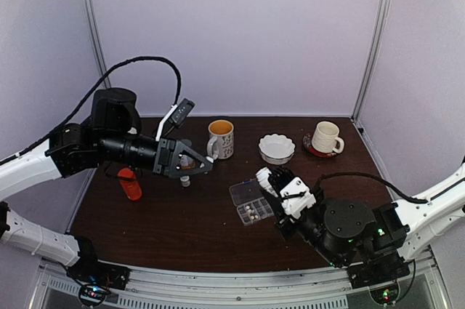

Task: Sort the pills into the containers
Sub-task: Pour the pill into the compartment of the pill container.

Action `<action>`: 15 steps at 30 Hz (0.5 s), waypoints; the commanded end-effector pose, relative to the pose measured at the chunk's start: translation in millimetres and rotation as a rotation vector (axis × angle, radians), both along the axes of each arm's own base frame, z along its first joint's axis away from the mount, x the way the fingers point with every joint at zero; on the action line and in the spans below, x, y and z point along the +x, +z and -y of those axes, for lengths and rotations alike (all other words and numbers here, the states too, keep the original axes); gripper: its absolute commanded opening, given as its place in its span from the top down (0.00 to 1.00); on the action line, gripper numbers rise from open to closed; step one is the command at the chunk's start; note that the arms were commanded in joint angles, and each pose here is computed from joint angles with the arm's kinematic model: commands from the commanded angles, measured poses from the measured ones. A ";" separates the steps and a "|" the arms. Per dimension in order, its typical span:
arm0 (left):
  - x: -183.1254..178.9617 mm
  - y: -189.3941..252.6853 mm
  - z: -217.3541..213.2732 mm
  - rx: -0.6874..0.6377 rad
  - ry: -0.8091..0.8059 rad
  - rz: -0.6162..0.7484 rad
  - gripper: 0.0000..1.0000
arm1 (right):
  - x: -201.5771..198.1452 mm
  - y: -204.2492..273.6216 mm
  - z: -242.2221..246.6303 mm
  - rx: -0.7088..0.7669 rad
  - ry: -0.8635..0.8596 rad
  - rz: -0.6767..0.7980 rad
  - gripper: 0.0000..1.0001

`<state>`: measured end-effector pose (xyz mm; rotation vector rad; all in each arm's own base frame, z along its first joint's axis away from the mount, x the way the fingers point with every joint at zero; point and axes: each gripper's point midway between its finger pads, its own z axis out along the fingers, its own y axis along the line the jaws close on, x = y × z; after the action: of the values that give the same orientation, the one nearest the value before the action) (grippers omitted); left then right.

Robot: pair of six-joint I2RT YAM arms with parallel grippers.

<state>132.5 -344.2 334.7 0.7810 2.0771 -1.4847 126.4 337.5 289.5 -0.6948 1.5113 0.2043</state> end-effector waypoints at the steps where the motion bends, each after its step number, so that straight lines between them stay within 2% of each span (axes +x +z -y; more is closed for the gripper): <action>1: 12.9 -29.1 -15.1 0.096 0.080 0.066 0.94 | 10.0 -19.4 14.6 0.098 -0.015 -0.073 1.00; 7: 14.4 -39.3 -18.4 0.117 0.090 0.079 0.94 | 28.6 -50.4 35.4 0.243 -0.027 -0.164 1.00; 9: 15.1 -43.5 -18.3 0.126 0.091 0.076 0.95 | 27.8 -60.3 30.4 0.256 0.045 -0.208 1.00; 15: 14.6 -53.8 -15.0 0.132 0.079 0.062 0.95 | 35.0 -77.4 34.0 0.249 0.079 -0.260 1.00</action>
<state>142.1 -328.1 284.2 0.7694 2.1794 -1.2884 165.3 296.8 209.1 -0.5555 1.6692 0.4095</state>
